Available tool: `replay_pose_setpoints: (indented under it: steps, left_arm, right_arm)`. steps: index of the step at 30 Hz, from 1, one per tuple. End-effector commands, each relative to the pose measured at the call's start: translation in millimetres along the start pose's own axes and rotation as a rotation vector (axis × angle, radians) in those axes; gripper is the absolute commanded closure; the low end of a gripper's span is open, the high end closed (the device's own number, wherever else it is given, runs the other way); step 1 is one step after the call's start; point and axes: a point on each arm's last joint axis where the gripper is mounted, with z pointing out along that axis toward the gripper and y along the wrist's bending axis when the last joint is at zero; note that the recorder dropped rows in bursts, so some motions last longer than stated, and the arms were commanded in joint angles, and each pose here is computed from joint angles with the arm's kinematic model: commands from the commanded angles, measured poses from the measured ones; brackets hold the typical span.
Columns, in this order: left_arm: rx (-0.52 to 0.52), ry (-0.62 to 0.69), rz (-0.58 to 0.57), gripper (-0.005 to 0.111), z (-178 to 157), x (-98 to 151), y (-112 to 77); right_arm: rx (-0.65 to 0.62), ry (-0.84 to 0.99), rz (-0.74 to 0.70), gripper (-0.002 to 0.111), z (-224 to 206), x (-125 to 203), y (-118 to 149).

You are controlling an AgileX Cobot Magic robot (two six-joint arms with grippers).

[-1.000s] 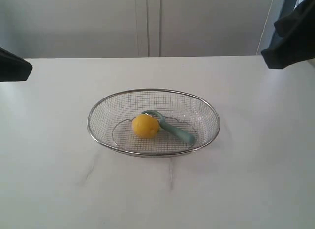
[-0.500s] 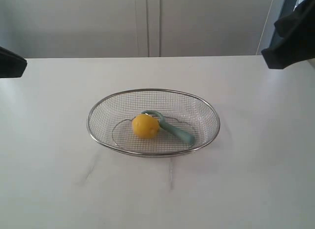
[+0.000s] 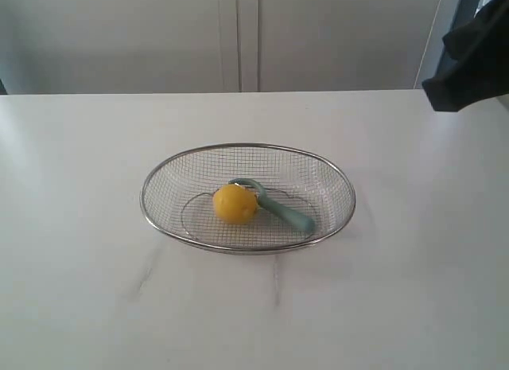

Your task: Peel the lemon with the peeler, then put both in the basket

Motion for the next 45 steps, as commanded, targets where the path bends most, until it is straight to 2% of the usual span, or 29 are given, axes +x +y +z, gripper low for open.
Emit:
replay_pose_setpoints:
  steps: [1,5,10,16,22,32,34,36,39,45]
  left_arm:
    - [-0.179,-0.073,-0.068,0.107,-3,41,6.1]
    - [-0.298,-0.144,-0.137,0.107,-3,83,8.2]
    - [-0.441,-0.257,-0.287,0.107,-5,134,10.7]
    - [-0.476,-0.322,-0.352,0.107,-7,173,4.5]
    - [-0.490,-0.307,-0.460,0.107,0,192,7.1]
    - [-0.494,-0.388,-0.641,0.107,-2,192,10.1]
    - [-0.518,-0.377,-0.618,0.107,0,198,11.5]
    - [-0.560,-0.389,-0.544,0.107,-2,198,14.3]
    - [-0.589,-0.298,-0.334,0.107,-1,200,13.7]
    - [-0.566,-0.099,-0.218,0.107,3,213,9.8]
  right_arm:
    - [0.013,-0.007,0.008,0.108,-2,0,-3]
    - [0.013,-0.007,0.008,0.108,-2,0,-3]
    - [0.013,-0.007,0.008,0.108,-2,0,-3]
    - [0.013,-0.007,0.008,0.108,-2,0,-3]
    - [0.013,-0.006,0.008,0.108,-2,0,-3]
    - [0.013,-0.007,0.008,0.108,-2,0,-3]
    - [0.013,-0.007,0.008,0.108,-2,0,-3]
    - [0.013,-0.007,0.008,0.108,-2,0,-3]
    - [0.013,-0.007,0.008,0.108,-2,0,-3]
    - [0.013,-0.007,0.008,0.108,-2,0,-3]
